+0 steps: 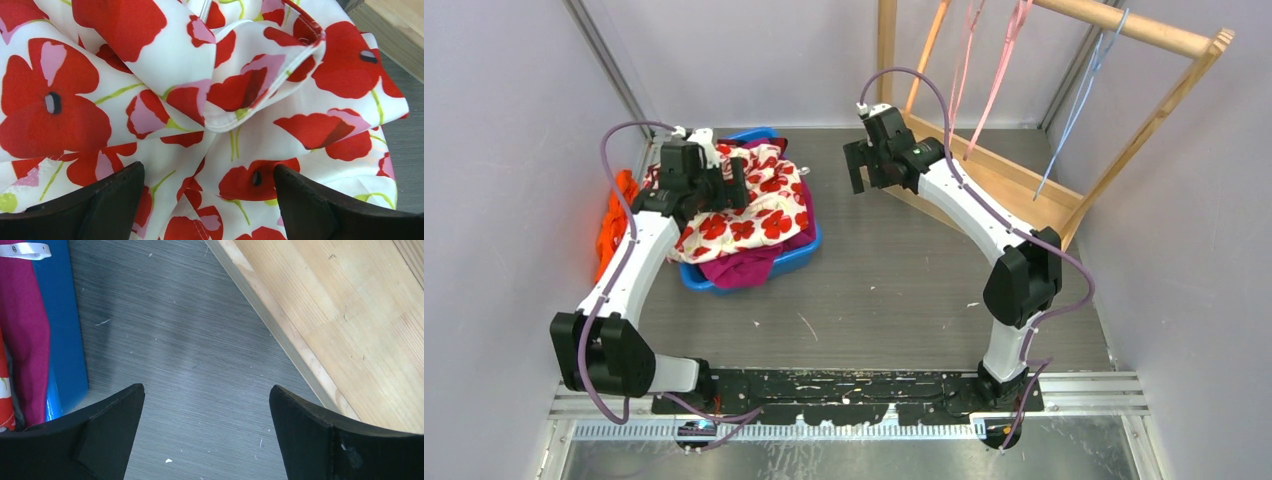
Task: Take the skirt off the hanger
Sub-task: Reset both arms
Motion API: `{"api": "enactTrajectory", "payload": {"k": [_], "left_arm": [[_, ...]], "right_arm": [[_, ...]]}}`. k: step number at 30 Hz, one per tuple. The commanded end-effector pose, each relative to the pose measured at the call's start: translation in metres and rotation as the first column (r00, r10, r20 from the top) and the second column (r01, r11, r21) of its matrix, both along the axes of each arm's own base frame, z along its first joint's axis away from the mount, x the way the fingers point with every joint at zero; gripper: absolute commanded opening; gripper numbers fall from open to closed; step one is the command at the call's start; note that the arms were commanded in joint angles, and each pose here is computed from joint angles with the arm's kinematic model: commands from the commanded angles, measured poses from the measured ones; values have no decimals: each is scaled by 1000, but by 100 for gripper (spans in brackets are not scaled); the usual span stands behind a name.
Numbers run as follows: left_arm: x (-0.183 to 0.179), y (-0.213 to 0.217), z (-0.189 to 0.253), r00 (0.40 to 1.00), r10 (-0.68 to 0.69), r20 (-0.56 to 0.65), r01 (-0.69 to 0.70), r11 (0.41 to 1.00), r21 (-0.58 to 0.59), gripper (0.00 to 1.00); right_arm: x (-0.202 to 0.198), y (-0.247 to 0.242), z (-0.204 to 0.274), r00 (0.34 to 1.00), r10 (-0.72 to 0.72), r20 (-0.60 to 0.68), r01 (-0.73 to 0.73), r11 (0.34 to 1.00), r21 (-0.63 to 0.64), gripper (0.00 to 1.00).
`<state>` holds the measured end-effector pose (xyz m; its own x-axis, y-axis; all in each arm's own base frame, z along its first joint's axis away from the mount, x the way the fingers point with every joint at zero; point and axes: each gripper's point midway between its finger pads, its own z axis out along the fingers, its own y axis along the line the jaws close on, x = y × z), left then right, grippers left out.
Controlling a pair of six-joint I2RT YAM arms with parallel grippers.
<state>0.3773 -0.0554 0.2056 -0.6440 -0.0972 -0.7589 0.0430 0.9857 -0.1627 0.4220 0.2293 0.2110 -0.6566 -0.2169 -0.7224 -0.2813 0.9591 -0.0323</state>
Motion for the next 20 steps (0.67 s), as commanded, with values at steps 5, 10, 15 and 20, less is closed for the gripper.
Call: {"api": "enactTrajectory", "payload": {"k": [5,10,15,20], "left_arm": [[11,-2,29,989,77,127,-82,996,37,99],[9,-8,30,989,63,131,-67,997,33,99],[9,-9,30,988,74,133,-80,996,40,99],[11,-11,25,993,71,92,-74,996,39,99]], "right_arm": [[-3,16,40,994,43,96,-48,998,51,100],[-5,17,37,993,56,103,-58,998,19,100],[-5,16,41,992,52,111,-55,998,21,100],[-7,15,40,993,56,108,-58,998,17,100]]}}
